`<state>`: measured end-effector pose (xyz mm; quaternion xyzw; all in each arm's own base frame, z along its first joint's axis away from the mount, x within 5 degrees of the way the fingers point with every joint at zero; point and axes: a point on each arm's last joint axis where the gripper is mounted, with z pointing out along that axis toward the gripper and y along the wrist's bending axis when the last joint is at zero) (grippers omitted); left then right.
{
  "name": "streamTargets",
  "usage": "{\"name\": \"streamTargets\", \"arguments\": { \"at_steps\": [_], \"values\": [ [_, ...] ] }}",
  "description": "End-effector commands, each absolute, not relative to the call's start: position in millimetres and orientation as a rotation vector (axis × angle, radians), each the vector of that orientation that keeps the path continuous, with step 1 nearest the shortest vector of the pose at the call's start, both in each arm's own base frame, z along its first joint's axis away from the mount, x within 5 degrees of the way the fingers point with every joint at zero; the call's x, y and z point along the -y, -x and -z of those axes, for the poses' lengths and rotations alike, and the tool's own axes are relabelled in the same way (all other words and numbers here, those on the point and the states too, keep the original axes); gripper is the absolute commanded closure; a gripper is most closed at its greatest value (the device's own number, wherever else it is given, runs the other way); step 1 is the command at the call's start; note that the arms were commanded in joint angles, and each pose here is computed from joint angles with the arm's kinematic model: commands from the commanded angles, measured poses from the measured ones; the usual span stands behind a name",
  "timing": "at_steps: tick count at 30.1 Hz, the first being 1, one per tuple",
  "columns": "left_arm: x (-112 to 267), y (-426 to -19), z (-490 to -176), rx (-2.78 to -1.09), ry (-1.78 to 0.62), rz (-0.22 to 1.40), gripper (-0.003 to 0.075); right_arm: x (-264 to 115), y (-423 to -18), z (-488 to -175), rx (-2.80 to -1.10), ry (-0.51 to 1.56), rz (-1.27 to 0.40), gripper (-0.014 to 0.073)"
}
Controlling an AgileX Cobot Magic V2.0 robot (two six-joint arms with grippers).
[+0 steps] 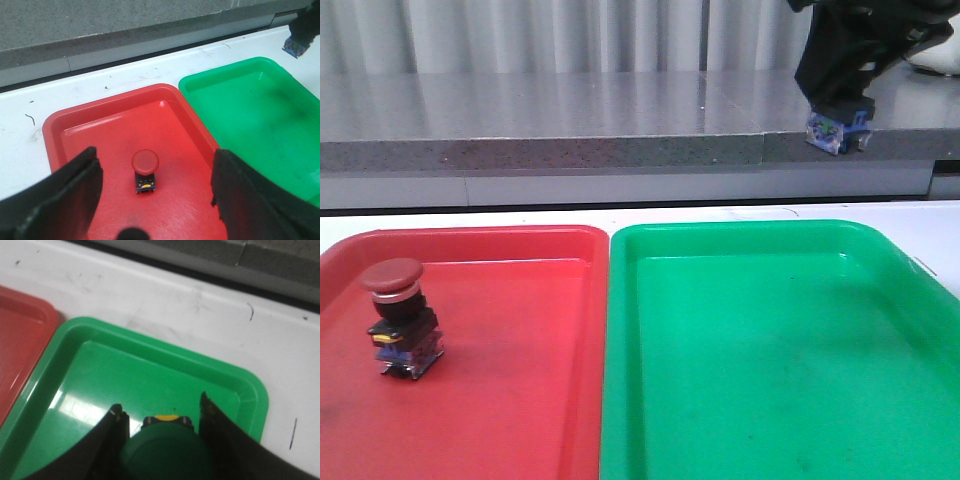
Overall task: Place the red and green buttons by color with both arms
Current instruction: 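Carry the green button over the green tray and lower it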
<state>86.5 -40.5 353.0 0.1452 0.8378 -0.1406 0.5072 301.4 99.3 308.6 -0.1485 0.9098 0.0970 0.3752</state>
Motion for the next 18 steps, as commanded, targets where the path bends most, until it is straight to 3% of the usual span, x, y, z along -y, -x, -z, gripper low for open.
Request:
{"name": "streamTargets", "arguments": {
  "at_steps": [1,8,18],
  "values": [
    [42,-88,-367,-1.929,-0.336,0.368,0.0258,-104,-278,-314,-2.214,0.417,-0.260,0.0290],
    [42,-88,-367,-1.929,-0.336,0.368,0.0258,-116,-266,-266,-2.227,0.462,-0.263,0.0290],
    [42,-88,-367,-1.929,-0.336,0.368,0.0258,-123,-286,-226,-2.301,0.466,-0.238,0.0290]
  ]
}}
